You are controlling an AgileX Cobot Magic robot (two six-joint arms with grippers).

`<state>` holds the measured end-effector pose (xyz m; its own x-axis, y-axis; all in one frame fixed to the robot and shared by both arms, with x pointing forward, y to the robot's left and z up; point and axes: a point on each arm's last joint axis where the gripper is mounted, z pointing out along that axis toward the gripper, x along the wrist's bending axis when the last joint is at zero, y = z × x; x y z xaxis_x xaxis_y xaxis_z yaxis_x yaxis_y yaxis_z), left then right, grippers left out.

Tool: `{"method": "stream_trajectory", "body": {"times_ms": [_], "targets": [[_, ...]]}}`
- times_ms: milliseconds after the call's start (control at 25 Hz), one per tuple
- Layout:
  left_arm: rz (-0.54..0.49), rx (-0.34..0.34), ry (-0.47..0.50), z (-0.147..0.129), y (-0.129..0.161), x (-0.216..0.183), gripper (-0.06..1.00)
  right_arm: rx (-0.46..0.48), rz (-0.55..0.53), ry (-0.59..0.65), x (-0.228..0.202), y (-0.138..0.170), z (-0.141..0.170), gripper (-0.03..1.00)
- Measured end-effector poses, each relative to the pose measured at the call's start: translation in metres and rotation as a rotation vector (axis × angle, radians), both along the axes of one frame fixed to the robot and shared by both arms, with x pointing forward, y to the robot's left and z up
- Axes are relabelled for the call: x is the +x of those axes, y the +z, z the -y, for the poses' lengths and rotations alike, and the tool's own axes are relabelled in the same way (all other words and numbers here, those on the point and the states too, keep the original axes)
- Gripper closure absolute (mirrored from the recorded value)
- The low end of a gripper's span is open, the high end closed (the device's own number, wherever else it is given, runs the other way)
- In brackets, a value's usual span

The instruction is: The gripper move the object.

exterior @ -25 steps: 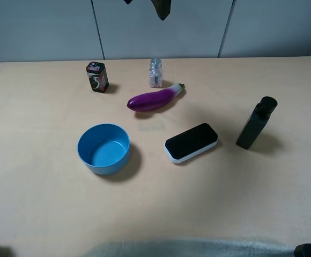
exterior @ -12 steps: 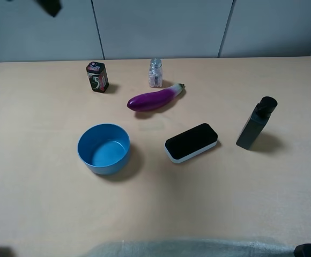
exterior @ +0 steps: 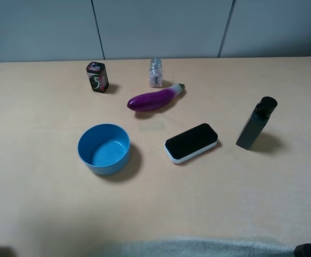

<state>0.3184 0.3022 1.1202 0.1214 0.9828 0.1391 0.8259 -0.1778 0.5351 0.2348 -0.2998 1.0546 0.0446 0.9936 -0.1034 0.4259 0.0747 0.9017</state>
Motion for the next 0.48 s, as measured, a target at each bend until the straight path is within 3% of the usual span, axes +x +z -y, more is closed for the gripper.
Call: {"method": "stream_trajectory", "body": {"times_ms": [480], "targets": [[0.204, -0.034, 0.019, -0.008, -0.052, -0.07, 0.12, 0.0, 0.0, 0.0, 0.0, 0.0, 0.0, 0.27]]}}
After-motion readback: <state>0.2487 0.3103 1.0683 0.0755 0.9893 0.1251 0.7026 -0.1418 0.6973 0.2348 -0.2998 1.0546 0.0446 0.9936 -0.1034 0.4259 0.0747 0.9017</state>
